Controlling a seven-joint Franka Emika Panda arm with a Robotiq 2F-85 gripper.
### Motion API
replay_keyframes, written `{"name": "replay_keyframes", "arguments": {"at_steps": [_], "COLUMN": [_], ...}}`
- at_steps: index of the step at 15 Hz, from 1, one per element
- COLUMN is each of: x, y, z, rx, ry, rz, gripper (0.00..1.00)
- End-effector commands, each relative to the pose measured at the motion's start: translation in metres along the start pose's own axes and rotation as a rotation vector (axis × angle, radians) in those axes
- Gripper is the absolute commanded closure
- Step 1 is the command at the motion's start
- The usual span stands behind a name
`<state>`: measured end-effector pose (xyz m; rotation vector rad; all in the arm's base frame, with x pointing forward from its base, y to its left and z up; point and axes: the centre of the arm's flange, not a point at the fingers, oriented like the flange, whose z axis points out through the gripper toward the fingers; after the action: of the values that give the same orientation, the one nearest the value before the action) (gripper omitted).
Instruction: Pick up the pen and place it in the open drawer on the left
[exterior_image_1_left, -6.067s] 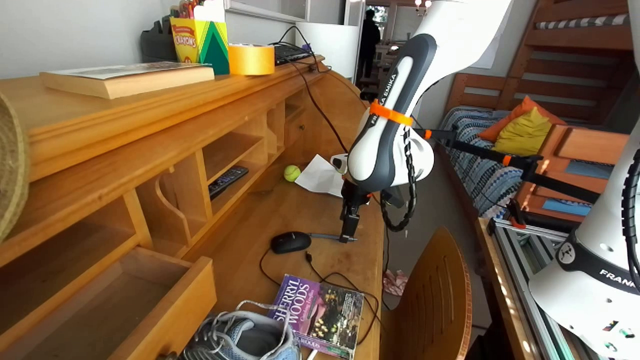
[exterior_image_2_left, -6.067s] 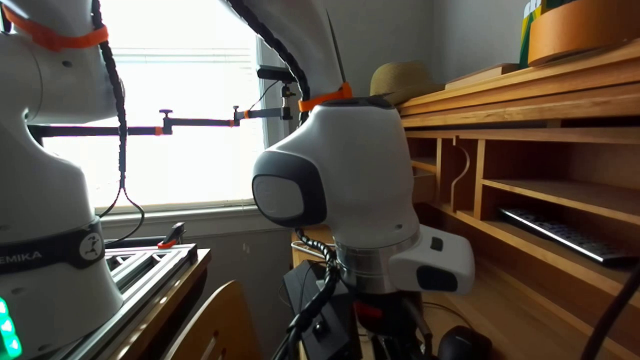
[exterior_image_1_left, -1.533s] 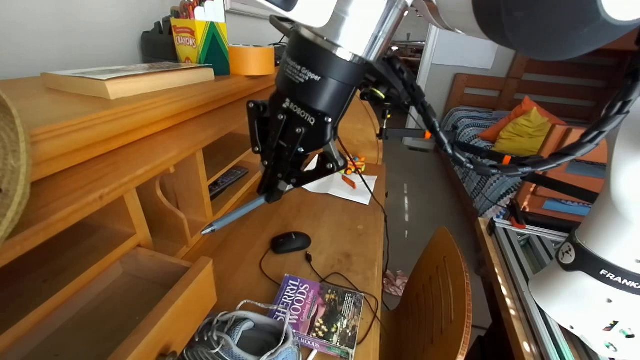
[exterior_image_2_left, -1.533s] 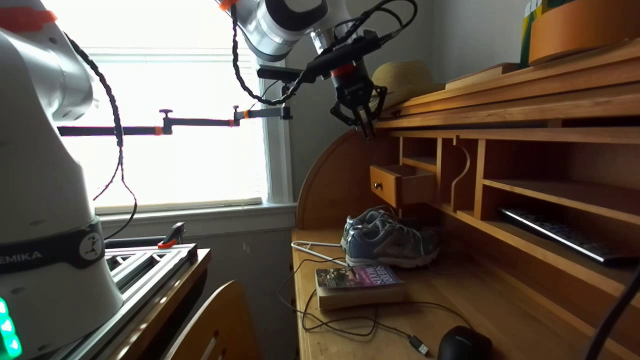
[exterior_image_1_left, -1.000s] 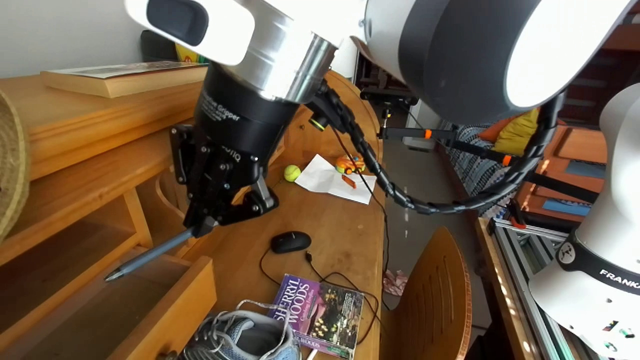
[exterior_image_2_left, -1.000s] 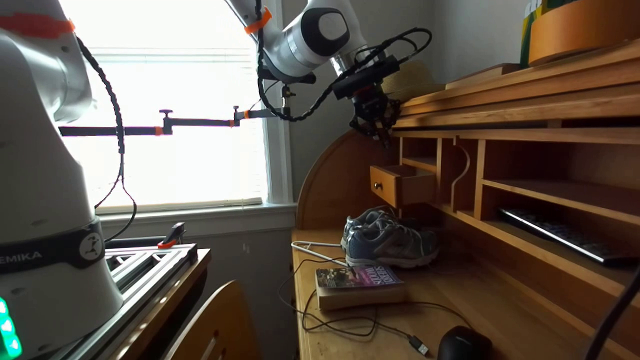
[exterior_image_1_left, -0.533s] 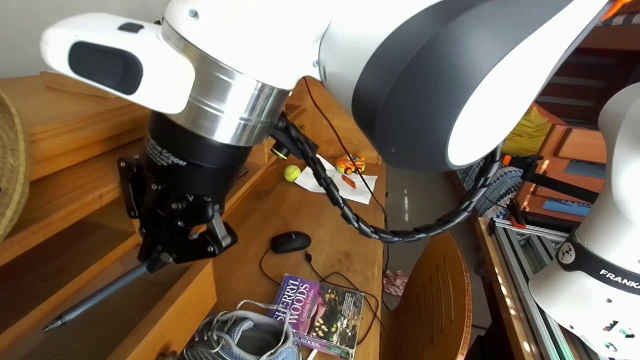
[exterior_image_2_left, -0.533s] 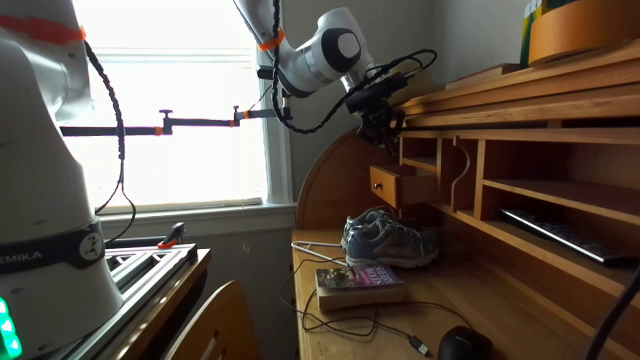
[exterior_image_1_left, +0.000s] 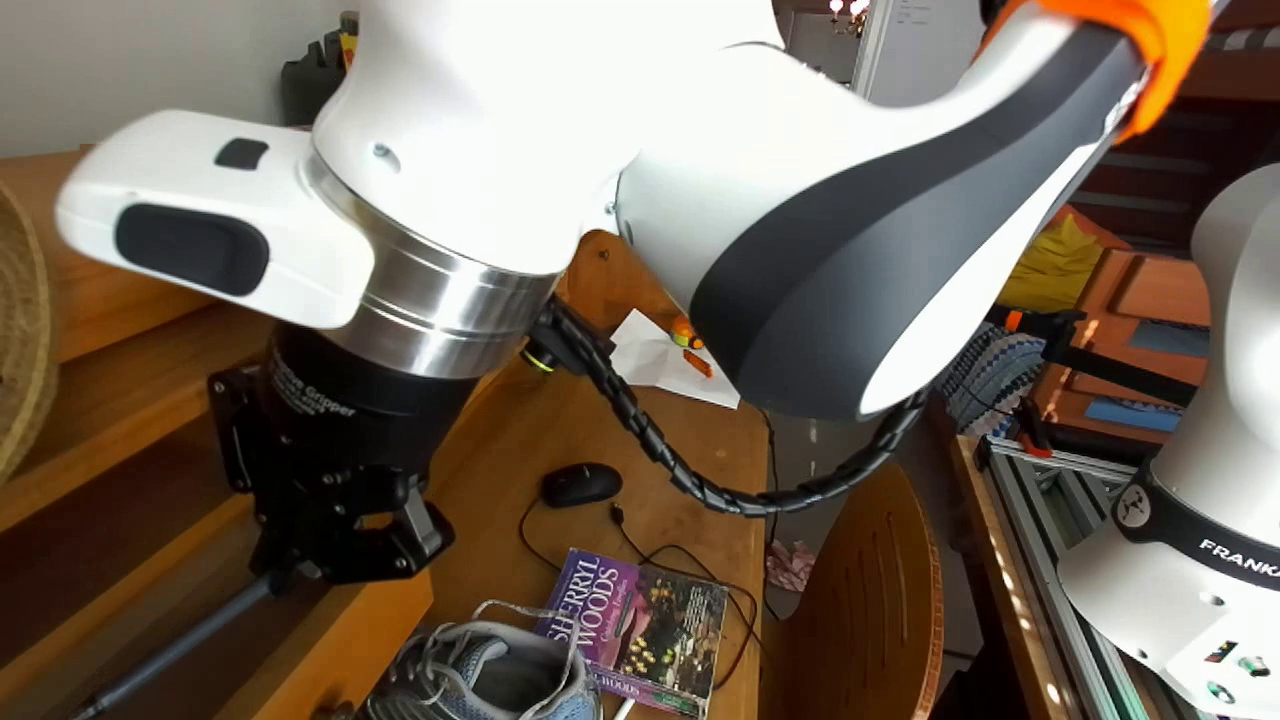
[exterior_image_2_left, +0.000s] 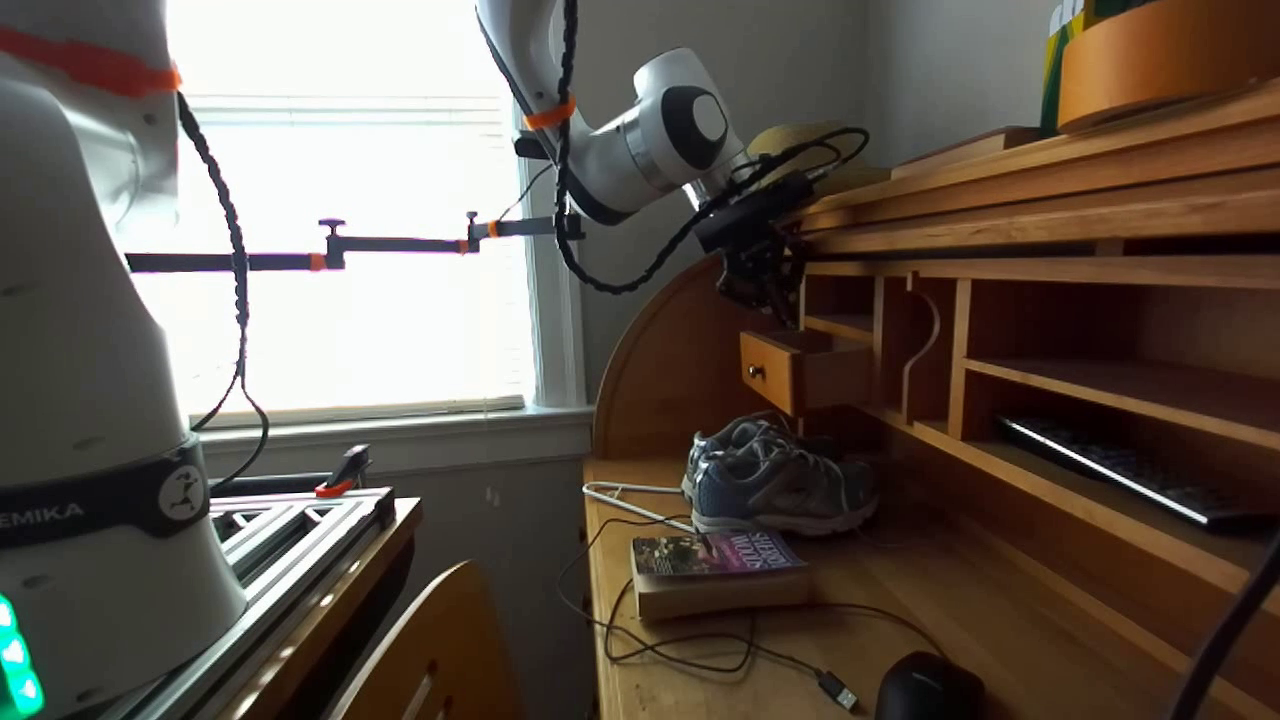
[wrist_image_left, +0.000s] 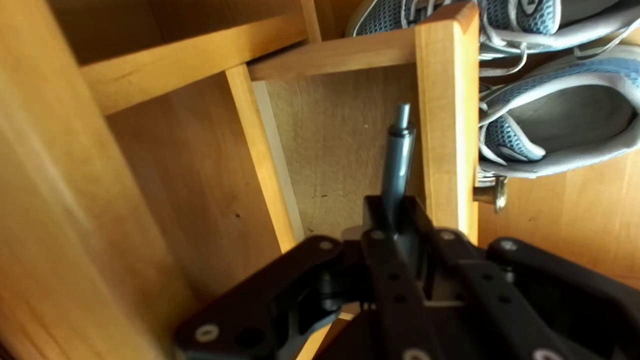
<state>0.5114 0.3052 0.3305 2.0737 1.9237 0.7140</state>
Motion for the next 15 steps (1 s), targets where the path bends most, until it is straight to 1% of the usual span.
{"name": "replay_keyframes", "arguments": {"at_steps": [1, 3, 4, 5, 6, 7, 9, 11, 12, 13, 14, 15], "x": [0.010, 0.011, 0.012, 0.011, 0.011, 0.010, 0.011, 0.013, 0.013, 0.014, 0.015, 0.015], "y": [0.004, 0.002, 0.001, -0.001, -0.001, -0.003, -0.007, -0.010, -0.012, -0.014, -0.017, -0.019], "z": [0.022, 0.025, 0.026, 0.027, 0.027, 0.026, 0.018, 0.007, 0.000, -0.004, -0.011, -0.016], "rx": [-0.036, -0.039, -0.042, -0.053, -0.057, -0.057, -0.062, -0.080, -0.095, -0.105, -0.113, -0.103], "ry": [0.024, 0.032, 0.034, 0.036, 0.038, 0.041, 0.053, 0.069, 0.069, 0.076, 0.061, 0.048], "rz": [-0.016, -0.025, -0.030, -0.036, -0.042, -0.049, -0.065, -0.082, -0.076, -0.064, -0.012, 0.036], "gripper": [0.97, 0.97, 0.88, 0.63, 0.62, 0.59, 0.44, 0.30, 0.21, 0.14, 0.05, 0.01]}}
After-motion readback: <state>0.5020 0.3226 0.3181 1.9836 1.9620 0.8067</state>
